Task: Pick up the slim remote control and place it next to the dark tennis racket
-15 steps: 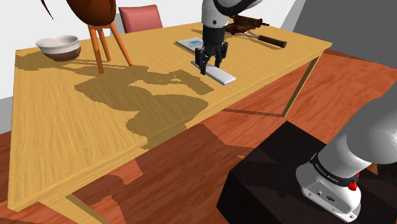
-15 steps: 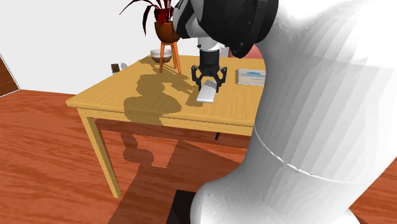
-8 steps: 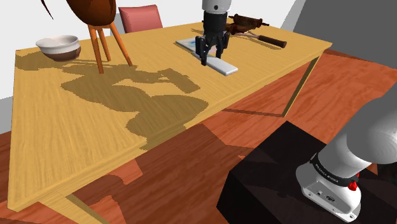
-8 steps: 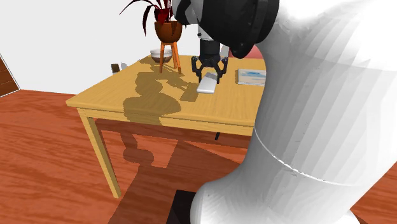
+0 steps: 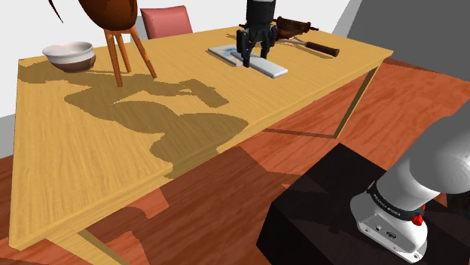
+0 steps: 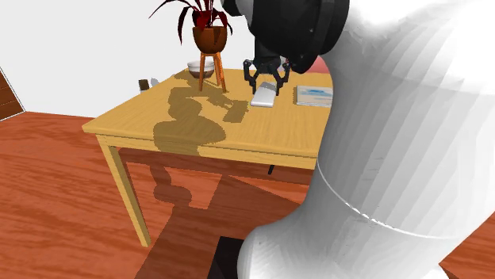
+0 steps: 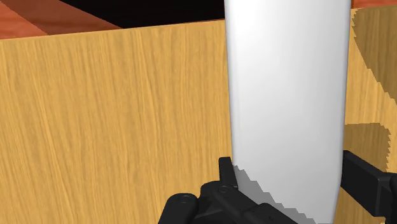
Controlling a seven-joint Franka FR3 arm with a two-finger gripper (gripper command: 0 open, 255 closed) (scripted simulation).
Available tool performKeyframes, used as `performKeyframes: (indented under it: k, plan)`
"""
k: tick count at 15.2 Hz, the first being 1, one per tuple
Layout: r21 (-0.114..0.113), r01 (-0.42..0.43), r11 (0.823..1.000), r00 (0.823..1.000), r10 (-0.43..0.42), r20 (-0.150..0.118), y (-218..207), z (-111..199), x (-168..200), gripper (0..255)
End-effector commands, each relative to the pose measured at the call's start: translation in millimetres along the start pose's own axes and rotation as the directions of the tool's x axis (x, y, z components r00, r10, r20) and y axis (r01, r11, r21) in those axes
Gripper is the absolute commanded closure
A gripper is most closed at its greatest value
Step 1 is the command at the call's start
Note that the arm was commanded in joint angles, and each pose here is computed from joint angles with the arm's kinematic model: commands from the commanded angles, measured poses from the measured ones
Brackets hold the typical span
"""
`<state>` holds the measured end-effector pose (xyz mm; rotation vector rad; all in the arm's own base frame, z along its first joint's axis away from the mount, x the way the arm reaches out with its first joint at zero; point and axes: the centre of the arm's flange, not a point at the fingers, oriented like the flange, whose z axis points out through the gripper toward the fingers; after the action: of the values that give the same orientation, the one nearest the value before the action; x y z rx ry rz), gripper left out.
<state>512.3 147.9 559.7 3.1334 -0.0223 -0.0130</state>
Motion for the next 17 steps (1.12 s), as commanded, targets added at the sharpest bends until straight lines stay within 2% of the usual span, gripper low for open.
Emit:
performKeyframes:
  k: [1,17]
  plan:
    - [0.000,0.001,1.000,1.000,-0.001,0.000,22.8,-0.4,1.2,255]
    - [0.000,0.001,1.000,1.000,-0.001,0.000,233.8,0.1,10.7,255]
